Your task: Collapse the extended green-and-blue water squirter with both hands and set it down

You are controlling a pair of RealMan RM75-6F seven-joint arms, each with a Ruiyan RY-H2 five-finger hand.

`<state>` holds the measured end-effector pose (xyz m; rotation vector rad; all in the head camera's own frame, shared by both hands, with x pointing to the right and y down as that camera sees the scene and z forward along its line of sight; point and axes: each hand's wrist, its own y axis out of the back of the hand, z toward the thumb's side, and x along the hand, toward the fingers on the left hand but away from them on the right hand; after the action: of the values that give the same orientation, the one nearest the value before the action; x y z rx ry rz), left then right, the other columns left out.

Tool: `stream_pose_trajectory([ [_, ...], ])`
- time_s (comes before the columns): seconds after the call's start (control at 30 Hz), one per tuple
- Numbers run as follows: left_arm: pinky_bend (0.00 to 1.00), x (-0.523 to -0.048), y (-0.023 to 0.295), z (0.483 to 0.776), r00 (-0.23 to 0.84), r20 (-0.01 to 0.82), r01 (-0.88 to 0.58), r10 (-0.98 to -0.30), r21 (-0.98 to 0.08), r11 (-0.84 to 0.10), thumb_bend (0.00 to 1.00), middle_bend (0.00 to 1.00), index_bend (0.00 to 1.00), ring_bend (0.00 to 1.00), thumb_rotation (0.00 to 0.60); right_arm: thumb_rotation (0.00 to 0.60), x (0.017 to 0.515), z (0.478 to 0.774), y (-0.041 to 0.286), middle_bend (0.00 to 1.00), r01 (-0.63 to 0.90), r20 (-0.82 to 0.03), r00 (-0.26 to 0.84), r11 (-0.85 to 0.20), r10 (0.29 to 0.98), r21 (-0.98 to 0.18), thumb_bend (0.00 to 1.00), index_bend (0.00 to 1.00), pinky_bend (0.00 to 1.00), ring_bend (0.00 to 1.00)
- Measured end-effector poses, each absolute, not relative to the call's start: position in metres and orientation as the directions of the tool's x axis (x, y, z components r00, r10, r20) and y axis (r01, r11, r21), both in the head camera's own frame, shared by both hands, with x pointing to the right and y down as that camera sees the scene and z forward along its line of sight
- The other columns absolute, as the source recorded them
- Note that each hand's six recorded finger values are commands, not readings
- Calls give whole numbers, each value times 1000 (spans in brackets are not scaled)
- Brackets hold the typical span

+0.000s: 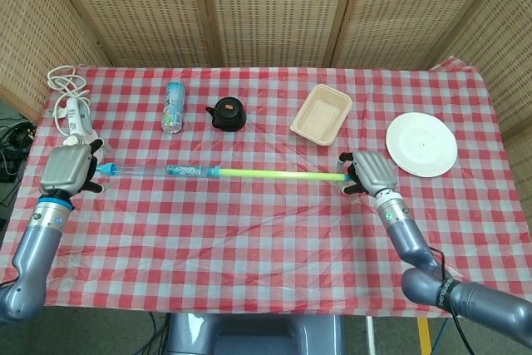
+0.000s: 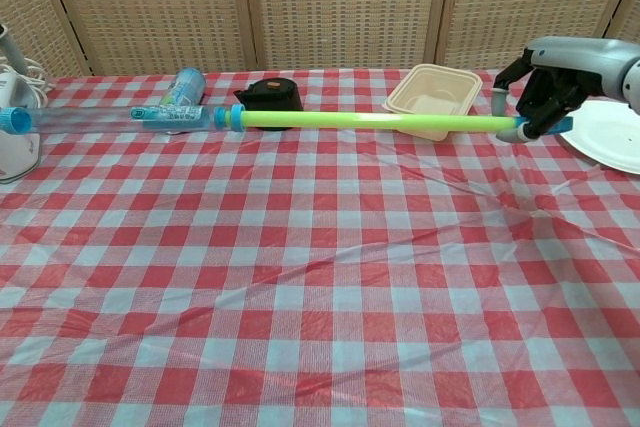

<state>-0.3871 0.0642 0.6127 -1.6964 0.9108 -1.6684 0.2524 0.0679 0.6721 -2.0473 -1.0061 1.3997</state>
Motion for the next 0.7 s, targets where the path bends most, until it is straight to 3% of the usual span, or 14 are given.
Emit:
stream_pose_trajectory([
  [0.33,593,-369,59,624,1,637,-59,-771,-769,-636,170,800,373,720,600,600,254,671,70,1000,317,-592,216,-629,776,-710,500,813,410,959],
  [0.7,593,-361,62,635,3,666,-50,-746,-745,-665,272,800,422,720,600,600,256,668,70,1000,327,-591,216,-628,778,-707,500,815,410,959],
])
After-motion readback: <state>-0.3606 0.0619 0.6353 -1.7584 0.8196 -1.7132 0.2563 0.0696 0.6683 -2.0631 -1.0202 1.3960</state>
